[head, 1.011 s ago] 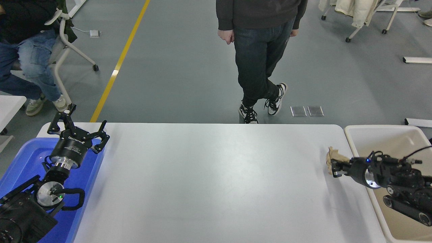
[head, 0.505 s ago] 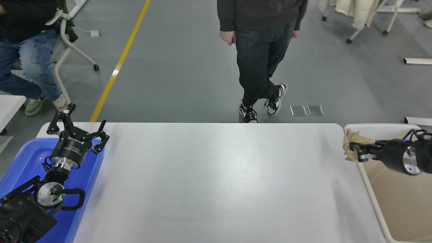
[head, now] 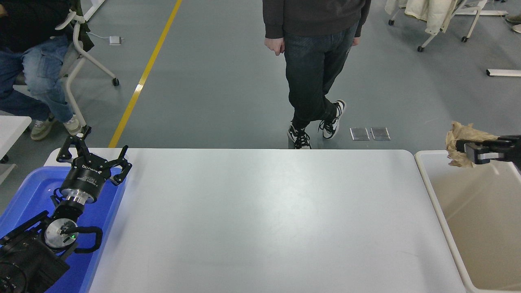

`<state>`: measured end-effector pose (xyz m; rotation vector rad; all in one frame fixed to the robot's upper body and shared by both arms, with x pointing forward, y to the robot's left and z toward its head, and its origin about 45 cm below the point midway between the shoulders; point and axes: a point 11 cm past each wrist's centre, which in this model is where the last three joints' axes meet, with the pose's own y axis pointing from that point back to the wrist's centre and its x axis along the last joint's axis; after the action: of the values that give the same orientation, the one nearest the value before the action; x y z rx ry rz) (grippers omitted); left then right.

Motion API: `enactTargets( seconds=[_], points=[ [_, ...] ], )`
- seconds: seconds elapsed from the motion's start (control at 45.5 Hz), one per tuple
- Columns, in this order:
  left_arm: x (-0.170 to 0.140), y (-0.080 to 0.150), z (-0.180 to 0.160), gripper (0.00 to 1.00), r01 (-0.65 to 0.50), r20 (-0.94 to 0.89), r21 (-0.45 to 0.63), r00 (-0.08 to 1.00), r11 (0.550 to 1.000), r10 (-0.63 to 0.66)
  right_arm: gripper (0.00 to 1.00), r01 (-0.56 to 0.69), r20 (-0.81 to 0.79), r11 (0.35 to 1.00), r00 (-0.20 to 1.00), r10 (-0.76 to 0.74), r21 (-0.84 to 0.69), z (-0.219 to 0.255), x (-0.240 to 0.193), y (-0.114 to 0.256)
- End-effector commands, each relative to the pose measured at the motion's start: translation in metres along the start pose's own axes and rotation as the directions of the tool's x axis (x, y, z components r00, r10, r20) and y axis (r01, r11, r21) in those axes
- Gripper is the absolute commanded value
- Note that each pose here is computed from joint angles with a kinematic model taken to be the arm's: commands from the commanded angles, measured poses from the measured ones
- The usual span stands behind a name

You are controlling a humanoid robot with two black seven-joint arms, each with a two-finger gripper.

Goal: Clean the table surface

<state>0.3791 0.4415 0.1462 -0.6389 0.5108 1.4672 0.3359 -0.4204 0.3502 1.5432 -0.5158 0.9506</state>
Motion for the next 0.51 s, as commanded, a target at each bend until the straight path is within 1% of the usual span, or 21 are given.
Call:
enactTargets(
  seconds=[0.0,0.22,0.396,0.484],
  points=[
    [0.000,0.000,0.000,1.00,0.000,0.000,0.000,1.000,1.000,0.000,0.00,0.008,-0.003,1.000,1.000,-0.008,-0.030,0.009,0.004,0.012],
    [0.000,0.000,0.000,1.00,0.000,0.000,0.000,1.000,1.000,0.000,0.00,0.015,-0.003,0.997,1.000,-0.015,-0.072,0.022,0.000,0.014],
    [0.000,0.000,0.000,1.00,0.000,0.000,0.000,1.000,1.000,0.000,0.00,-0.004,0.039,0.987,0.999,0.010,-0.160,0.056,0.002,0.018],
    [0.000,0.000,0.000,1.00,0.000,0.000,0.000,1.000,1.000,0.000,0.00,-0.024,0.063,0.982,0.997,0.036,-0.189,0.071,-0.006,0.013]
  ],
)
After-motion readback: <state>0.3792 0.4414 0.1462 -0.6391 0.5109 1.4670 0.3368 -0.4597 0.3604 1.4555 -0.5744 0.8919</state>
